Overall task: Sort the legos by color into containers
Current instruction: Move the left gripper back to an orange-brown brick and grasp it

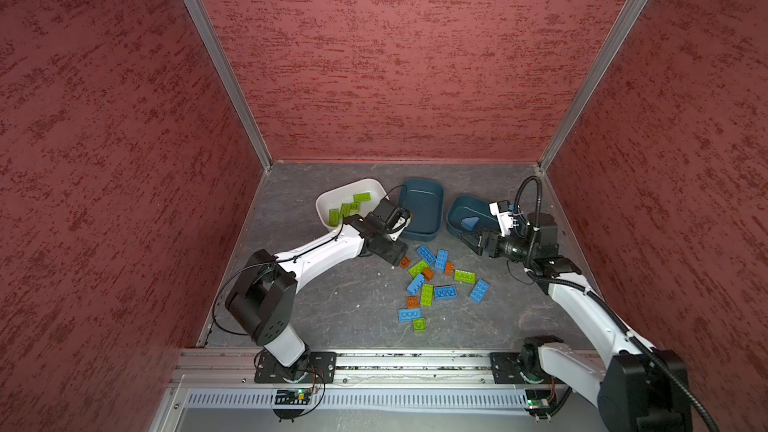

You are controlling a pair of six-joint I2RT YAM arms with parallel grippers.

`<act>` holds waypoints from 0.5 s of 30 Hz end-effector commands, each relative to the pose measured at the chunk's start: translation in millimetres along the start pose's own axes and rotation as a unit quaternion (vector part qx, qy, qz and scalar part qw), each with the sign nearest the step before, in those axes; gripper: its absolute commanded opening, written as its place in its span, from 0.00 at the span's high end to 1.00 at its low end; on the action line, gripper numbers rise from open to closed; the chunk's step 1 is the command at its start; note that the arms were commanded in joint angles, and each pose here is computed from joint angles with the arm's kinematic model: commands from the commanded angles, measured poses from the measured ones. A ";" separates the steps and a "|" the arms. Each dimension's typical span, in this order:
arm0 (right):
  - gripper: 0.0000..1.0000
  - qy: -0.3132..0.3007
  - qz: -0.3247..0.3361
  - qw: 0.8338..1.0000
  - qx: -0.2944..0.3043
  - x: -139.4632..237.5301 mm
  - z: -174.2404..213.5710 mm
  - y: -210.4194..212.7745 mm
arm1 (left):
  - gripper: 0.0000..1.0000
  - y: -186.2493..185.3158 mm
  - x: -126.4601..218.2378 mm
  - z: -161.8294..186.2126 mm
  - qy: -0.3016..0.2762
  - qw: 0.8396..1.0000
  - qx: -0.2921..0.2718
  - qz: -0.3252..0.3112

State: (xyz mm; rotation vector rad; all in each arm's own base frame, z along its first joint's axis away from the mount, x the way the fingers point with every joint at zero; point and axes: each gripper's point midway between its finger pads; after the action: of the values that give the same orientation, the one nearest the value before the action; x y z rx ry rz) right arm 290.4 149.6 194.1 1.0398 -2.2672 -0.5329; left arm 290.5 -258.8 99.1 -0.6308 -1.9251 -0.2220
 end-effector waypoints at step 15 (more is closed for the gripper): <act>0.01 -0.007 -0.001 1.000 0.014 8.4 8.6 8.9 | 0.28 -7.4 -64.3 12.5 0.033 0.997 -0.068 -0.016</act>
State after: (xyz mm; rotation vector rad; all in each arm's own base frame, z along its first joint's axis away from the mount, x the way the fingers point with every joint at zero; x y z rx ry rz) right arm 279.3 148.7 197.2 1.0500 -2.2880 -0.5284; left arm 292.0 -277.8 43.7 -0.6603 -1.8617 -0.3470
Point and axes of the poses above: each gripper's point midway between its finger pads, its own x axis back along the fingers, its own y axis along the line the jaws close on, z = x × y, and after that the axes turned 8 degrees about x, right-handed
